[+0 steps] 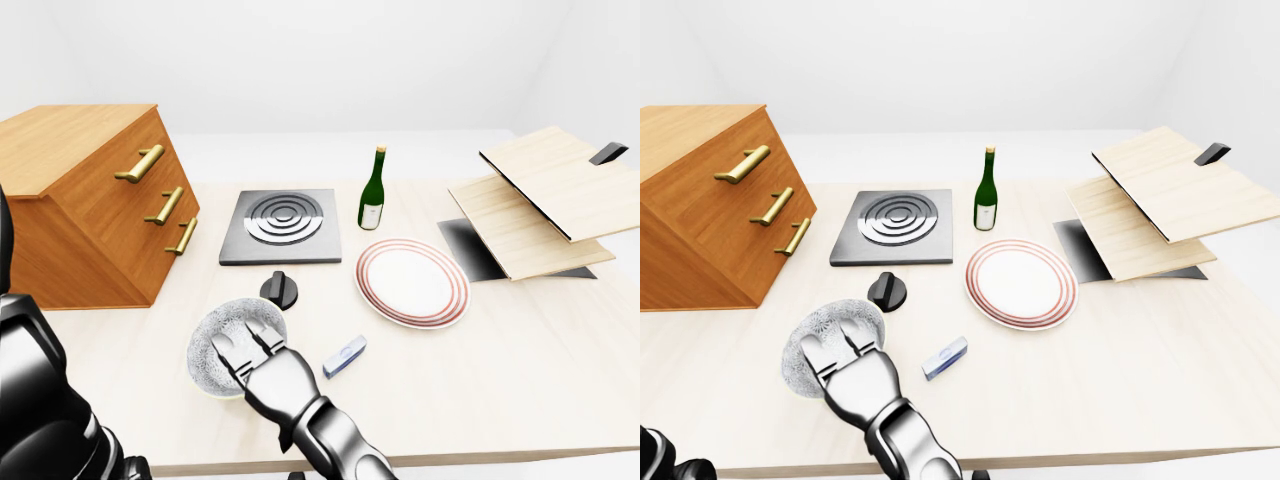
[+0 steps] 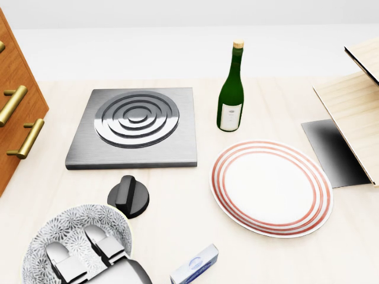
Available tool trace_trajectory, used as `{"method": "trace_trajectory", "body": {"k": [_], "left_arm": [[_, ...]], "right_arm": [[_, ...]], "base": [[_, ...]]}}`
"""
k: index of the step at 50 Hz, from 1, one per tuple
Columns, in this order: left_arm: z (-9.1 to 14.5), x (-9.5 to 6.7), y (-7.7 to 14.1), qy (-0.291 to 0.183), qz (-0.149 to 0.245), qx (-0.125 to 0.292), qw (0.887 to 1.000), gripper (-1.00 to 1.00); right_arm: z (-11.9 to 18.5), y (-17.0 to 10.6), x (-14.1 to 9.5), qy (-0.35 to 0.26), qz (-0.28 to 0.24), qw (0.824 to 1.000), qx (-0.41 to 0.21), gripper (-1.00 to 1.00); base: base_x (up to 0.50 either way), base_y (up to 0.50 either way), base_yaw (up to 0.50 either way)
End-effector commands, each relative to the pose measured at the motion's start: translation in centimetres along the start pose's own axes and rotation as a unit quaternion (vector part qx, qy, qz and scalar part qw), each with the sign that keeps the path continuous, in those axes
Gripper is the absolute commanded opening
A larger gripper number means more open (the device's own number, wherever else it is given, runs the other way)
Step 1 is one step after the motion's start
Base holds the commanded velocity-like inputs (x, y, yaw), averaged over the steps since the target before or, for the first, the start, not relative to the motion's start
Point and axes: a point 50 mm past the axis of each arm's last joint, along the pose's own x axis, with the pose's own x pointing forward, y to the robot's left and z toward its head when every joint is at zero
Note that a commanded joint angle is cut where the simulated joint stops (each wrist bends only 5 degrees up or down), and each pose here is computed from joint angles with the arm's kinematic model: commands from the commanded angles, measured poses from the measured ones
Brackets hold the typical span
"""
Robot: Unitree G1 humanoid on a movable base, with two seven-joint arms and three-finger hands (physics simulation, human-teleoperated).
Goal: Pick up the akita bowl and put it on the plate.
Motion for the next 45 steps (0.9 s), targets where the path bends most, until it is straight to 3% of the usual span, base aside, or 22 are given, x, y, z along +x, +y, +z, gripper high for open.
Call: {"method": "trace_trajectory", "body": {"k": [1, 17, 34, 45], "left_arm": [[0.0, 0.1, 0.1, 0.0, 0.001, 0.002, 1.0, 1.0], [0.0, 0.1, 0.1, 0.0, 0.003, 0.002, 1.0, 1.0], [-0.1, -0.2, 0.2, -0.001, 0.007, 0.008, 1.0, 1.0], [-0.2, -0.1, 0.3, 0.003, 0.01, 0.004, 1.0, 1.0]], "right_arm": [[-0.2, 1.2, 0.1, 0.004, 0.018, 1.0, 0.02, 1.0], [-1.0, 3.8, 0.5, 0.015, 0.06, 0.997, 0.055, 1.0], [-1.6, 4.3, 0.8, 0.016, 0.07, 0.996, 0.056, 1.0], [-1.7, 4.7, 0.8, 0.025, 0.08, 0.992, 0.089, 1.0]], "base": [[0.0, 0.0, 0.0], [0.0, 0.0, 0.0], [0.0, 0.0, 0.0], [0.0, 0.0, 0.0]]}}
